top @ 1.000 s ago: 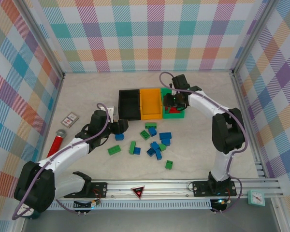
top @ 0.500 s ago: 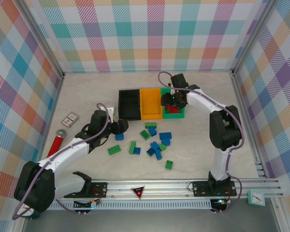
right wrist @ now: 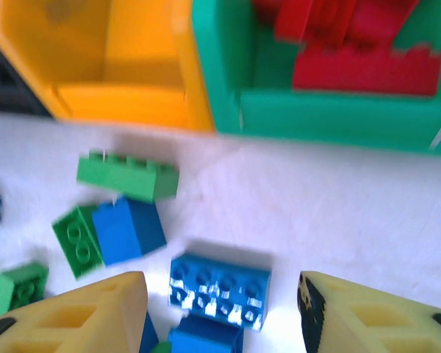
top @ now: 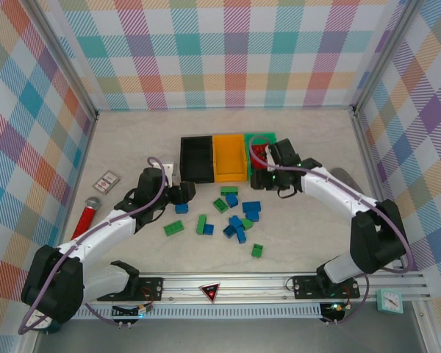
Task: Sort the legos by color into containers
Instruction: Pick up the lego from the center of the table.
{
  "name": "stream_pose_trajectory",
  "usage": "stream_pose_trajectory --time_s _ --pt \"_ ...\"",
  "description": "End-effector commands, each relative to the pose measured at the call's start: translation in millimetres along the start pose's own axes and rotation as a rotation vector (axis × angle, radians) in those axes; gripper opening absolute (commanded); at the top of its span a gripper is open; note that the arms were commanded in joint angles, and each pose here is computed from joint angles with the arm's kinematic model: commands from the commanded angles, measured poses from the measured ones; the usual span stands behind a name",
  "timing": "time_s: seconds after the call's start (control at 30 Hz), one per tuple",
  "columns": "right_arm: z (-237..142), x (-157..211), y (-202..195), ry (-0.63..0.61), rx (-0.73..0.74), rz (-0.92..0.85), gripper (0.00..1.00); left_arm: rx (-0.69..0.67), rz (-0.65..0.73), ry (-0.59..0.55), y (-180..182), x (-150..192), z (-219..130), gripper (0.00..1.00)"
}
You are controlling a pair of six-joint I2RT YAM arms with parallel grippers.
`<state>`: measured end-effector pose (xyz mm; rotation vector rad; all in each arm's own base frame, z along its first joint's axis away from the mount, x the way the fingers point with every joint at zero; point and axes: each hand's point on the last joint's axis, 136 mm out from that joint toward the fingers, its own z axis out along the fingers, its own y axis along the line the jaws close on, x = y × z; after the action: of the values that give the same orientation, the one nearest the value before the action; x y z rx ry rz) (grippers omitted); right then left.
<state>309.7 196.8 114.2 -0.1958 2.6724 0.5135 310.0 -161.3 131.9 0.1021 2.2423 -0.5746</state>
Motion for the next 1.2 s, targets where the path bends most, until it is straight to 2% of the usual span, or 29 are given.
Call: stream_pose_trajectory --time_s 0.0,0.2,0.6,1.17 --pt "-4.5 20.6 10.4 0.024 -0.034 0.007 0.57 0.023 0.021 -0.023 -9.0 -7.9 -4.0 0.72" --pt "-0.9 54.8 16.9 0.114 -0.013 -0.036 0.57 0.027 0.022 -0.024 -10.3 -8.0 -4.2 0.72" --pt "29.5 94.1 11.7 0.208 0.090 -0.056 0.58 0.029 0.024 -0.015 -11.5 -6.3 -1.4 0.72" --pt "53.6 91.7 8.2 0.237 0.149 -0.055 0.58 0.021 0.028 -0.016 -10.6 -6.4 -1.6 0.72"
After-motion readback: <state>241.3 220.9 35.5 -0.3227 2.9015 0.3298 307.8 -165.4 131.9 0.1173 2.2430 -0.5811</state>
